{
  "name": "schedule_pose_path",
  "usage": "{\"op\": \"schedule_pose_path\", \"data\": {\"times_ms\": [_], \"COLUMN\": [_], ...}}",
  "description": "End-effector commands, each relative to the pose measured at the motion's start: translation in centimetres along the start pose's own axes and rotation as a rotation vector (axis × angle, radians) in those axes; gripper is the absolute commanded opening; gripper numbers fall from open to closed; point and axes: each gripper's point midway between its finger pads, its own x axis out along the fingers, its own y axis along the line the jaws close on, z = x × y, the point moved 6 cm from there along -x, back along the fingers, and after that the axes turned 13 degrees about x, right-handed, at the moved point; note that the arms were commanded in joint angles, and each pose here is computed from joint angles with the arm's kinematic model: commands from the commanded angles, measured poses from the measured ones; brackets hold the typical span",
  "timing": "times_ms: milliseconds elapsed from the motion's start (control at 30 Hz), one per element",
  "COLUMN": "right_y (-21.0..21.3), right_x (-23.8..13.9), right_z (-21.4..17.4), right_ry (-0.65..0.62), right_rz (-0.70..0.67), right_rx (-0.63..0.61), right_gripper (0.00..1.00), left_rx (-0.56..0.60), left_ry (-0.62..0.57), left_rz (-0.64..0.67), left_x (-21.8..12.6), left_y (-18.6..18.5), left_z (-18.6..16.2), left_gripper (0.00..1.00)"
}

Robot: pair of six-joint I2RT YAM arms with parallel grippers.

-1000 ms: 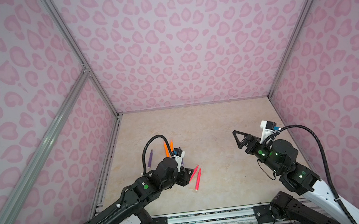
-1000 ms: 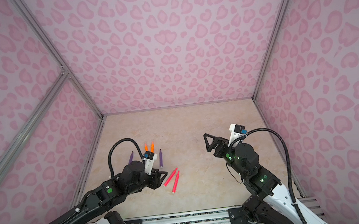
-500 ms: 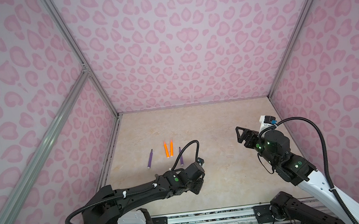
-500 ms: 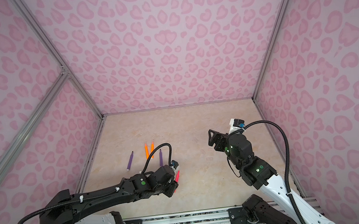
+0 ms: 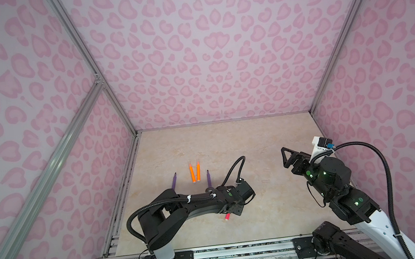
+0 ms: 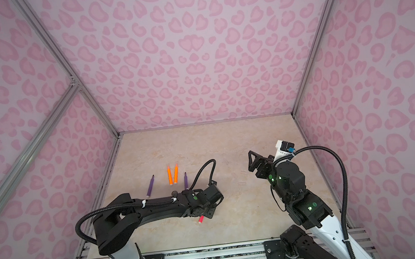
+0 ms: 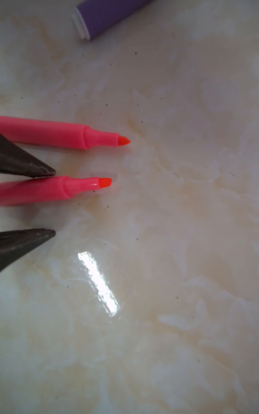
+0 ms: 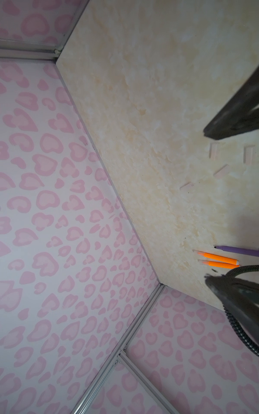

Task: Insert the pens into the pen caps
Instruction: 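Lower the left gripper and close on a pink marker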

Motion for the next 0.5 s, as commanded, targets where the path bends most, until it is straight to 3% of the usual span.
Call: {"op": "schedule_pose_path", "data": {"times_ms": [0,467], "right_y": [-0.4,-0.6], "right_x": [0.4,1.5], "right_z": [-0.4,-0.7], "right_ry": [0.016,0.05], "right_rz": [-0.018,-0.03], "right_rx": [-0.02,-0.018], "right_gripper": [0.96,0.96], "left_rx": [-0.01,-0.025], "left_ry": [0.051,0.103], "left_rz": [0.042,-0.006], "left_x": [-0.1,-0.5], "left_y": [0.7,0.6], "left_z": [-1.0,-2.9], "left_gripper": [0.4,0.37]}}
